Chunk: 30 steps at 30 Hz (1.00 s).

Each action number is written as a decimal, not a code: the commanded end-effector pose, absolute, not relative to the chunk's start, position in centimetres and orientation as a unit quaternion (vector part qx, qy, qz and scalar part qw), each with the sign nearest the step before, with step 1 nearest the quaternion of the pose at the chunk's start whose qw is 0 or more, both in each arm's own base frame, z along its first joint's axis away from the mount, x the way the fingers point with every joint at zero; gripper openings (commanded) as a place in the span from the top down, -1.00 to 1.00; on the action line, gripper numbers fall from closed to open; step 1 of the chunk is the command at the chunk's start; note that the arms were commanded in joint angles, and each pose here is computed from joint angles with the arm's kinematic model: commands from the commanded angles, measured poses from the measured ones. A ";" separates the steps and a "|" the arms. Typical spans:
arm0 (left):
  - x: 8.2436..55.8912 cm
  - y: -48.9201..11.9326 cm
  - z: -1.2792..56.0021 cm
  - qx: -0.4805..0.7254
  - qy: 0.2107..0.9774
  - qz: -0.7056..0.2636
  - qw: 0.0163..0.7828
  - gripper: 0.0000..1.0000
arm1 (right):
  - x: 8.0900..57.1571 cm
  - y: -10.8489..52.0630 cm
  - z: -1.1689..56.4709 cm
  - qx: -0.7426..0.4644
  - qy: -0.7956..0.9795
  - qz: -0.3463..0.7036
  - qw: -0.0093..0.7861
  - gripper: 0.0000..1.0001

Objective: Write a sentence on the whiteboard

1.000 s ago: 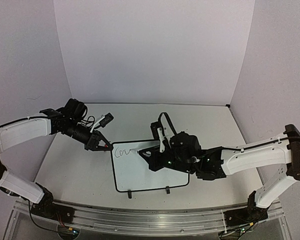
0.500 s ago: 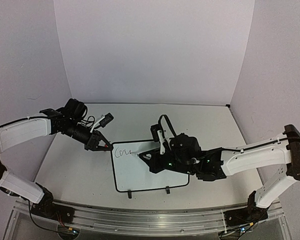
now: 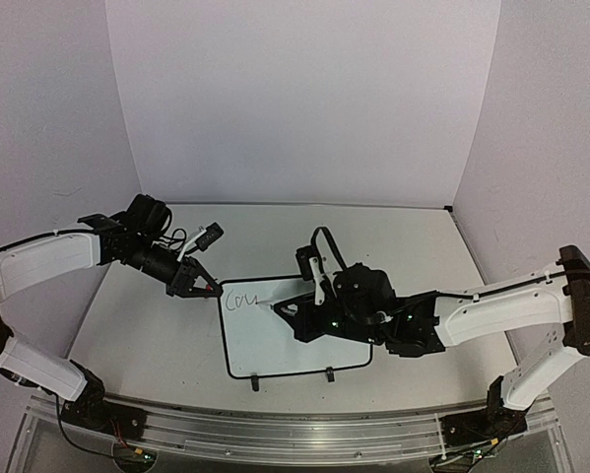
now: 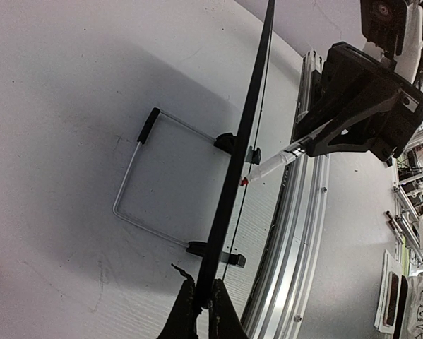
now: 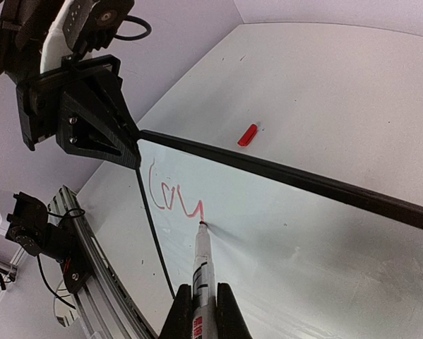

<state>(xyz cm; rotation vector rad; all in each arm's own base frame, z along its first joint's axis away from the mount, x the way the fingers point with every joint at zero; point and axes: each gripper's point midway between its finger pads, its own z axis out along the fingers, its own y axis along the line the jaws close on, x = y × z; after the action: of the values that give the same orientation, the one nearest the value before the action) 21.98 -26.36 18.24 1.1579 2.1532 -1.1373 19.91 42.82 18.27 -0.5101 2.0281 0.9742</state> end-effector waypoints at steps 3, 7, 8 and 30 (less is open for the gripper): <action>22.8 -26.1 18.5 0.425 0.784 -0.383 0.243 1.00 | 20.2 41.9 18.7 -0.198 0.805 0.374 0.414 1.00; 22.8 -26.1 18.5 0.425 0.784 -0.381 0.243 1.00 | 20.2 41.6 19.7 -0.199 0.801 0.378 0.420 1.00; 22.8 -26.0 18.5 0.425 0.784 -0.381 0.244 1.00 | 20.1 41.5 20.1 -0.200 0.798 0.380 0.422 1.00; 22.8 -26.0 18.5 0.423 0.785 -0.380 0.244 1.00 | 20.2 41.2 21.5 -0.199 0.787 0.387 0.436 1.00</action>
<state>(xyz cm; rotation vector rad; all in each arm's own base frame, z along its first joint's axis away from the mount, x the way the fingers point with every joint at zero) 21.92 -26.34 18.33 1.1588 2.1510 -1.1358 19.38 40.91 21.38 -0.5065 1.9813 0.9871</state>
